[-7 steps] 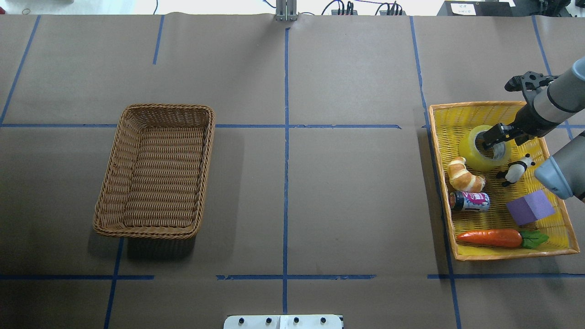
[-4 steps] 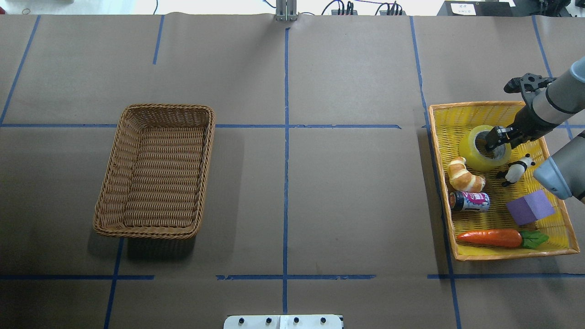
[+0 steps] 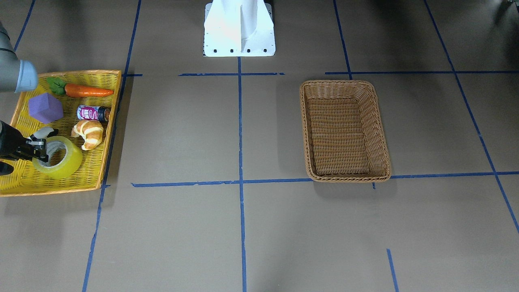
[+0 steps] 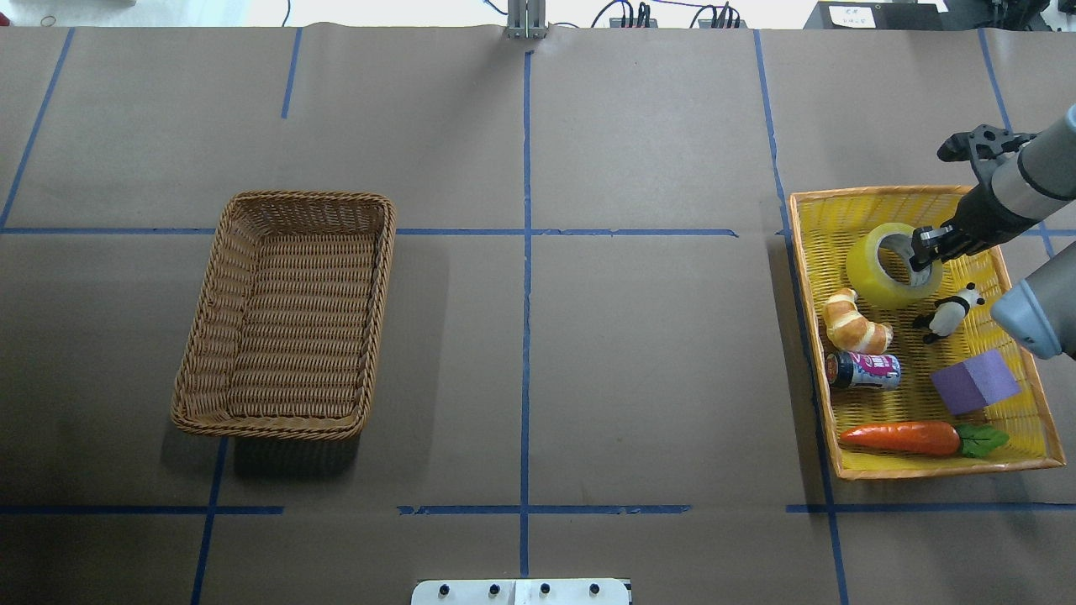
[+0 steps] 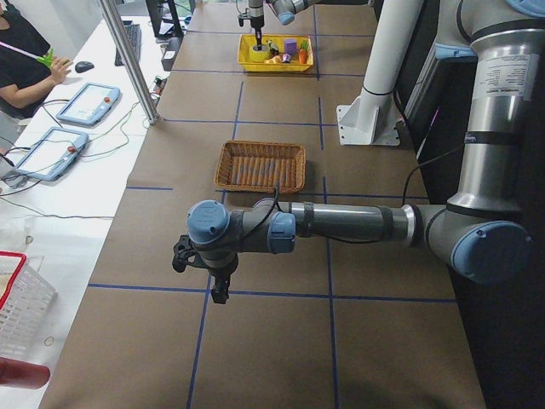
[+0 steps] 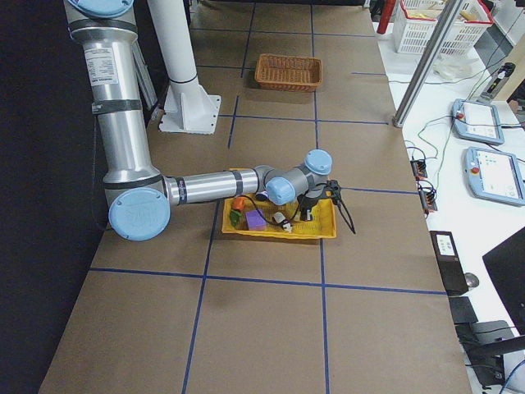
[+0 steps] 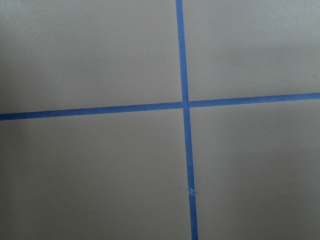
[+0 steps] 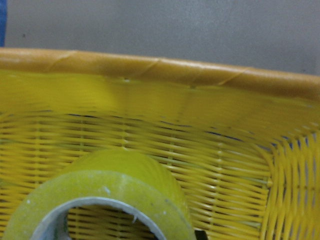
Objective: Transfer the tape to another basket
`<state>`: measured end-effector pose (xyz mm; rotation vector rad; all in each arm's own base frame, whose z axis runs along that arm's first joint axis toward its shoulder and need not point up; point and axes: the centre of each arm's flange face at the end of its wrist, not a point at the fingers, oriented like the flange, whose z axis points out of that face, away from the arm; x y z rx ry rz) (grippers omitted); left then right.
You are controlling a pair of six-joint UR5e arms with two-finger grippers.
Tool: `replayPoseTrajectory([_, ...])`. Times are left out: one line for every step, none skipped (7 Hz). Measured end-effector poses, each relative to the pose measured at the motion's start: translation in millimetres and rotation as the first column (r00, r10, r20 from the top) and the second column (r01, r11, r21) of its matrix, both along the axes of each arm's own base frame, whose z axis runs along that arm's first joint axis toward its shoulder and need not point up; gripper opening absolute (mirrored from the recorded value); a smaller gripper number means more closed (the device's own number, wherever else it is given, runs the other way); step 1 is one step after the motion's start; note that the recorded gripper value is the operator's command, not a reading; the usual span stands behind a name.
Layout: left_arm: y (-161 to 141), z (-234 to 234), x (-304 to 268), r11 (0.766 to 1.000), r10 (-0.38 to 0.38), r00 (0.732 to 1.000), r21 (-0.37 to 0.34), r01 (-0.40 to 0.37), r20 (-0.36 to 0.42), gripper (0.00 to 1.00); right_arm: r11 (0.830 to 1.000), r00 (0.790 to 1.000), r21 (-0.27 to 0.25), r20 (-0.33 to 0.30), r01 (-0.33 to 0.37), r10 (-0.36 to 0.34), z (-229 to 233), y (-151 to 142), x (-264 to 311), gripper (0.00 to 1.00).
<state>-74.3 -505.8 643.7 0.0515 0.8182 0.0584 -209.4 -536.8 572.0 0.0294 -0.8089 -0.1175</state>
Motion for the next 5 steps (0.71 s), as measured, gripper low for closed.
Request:
replayPoseTrajectory([-0.3, -0.8, -0.3, 1.0, -0.001, 1.0, 0.002, 0.001, 0.0, 1.0, 1.0, 0.999, 0.005, 0.031, -0.022, 0.022, -11.5, -5.1, 15.9, 0.0])
replayPoseTrajectory([-0.6, -1.4, -0.7, 1.0, -0.001, 1.0, 0.003, 0.001, 0.002, 1.0, 0.999, 0.997, 0.013, 0.069, -0.042, 0.041, -27.9, -9.2, 31.2, 0.0])
replayPoseTrajectory([-2.1, -4.0, -0.8, 1.0, -0.001, 1.0, 0.009, 0.001, 0.004, 1.0, 0.998, 0.992, 0.028, 0.12, -0.053, 0.049, -52.4, -15.3, 42.2, 0.0])
replayPoseTrajectory([-7.1, -10.8, -0.7, 1.0, -0.001, 1.0, 0.023, 0.0, 0.005, 1.0, 0.998, 0.982, 0.034, 0.178, -0.062, 0.055, -84.3, -26.8, 44.5, 0.0])
replayPoseTrajectory([-16.9, -23.0, -0.7, 0.999, 0.0, 1.0, 0.046, 0.0, 0.004, 1.0, 0.996, 0.969, 0.01, 0.235, -0.084, 0.079, -123.4, -40.1, 38.9, 0.0])
